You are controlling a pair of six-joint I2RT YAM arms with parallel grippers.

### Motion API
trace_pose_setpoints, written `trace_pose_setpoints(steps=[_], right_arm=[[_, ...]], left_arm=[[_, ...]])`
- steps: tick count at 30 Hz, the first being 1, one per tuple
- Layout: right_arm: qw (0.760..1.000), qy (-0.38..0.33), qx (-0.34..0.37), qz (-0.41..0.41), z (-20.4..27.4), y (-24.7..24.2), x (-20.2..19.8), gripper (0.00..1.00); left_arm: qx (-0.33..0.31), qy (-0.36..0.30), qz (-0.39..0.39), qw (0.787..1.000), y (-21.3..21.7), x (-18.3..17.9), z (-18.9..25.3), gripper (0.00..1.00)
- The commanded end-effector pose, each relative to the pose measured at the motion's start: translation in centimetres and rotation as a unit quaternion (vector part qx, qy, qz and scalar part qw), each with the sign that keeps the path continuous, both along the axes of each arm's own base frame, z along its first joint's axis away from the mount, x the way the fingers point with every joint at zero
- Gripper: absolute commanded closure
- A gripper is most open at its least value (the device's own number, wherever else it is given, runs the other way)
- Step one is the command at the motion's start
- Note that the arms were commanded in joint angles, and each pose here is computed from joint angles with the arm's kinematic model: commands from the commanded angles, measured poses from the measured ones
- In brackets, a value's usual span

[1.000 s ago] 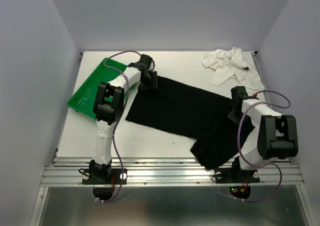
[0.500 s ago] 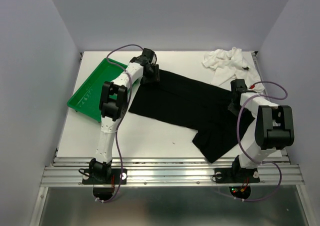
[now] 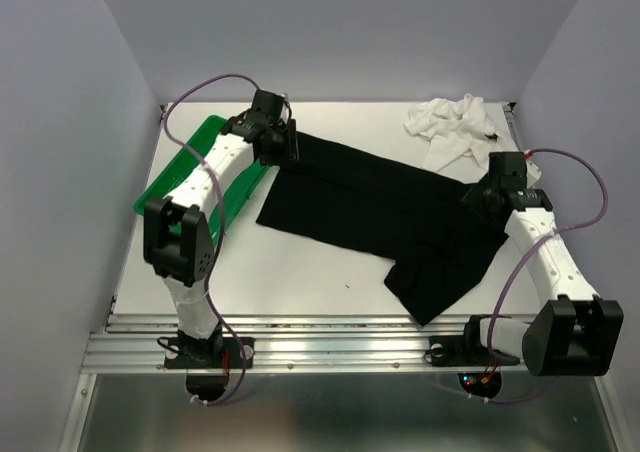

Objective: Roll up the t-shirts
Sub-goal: Fold the T-shirt at the center of the board.

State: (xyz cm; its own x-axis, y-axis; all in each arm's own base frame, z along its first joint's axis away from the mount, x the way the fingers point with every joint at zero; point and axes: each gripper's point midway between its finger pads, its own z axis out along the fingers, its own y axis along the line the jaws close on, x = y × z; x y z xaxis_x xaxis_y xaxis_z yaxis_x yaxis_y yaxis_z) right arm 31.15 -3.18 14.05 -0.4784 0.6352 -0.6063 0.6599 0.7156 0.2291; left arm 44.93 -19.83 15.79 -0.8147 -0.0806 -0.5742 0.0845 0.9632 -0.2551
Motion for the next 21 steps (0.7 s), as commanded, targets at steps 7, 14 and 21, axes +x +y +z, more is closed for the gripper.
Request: trace_pose_setpoints(steps=[7, 14, 21], right_arm=[[0.993, 0.017, 0.075, 0.085, 0.4, 3.9, -5.2, 0.45], [0.985, 0.025, 0.116, 0.124, -0.8, 6.2, -6.6, 0.44], [0.983, 0.021, 0.118, 0.14, 0.3, 6.5, -7.2, 0.43]], left_arm=[[0.032, 0.03, 0.099, 0.994, 6.8, -10.1, -5.0, 0.41], [0.009, 0.029, 0.151, 0.988, 7.7, -10.6, -7.3, 0.39], [0.029, 0.033, 0.188, 0.981, 8.5, -8.8, -9.3, 0.4]])
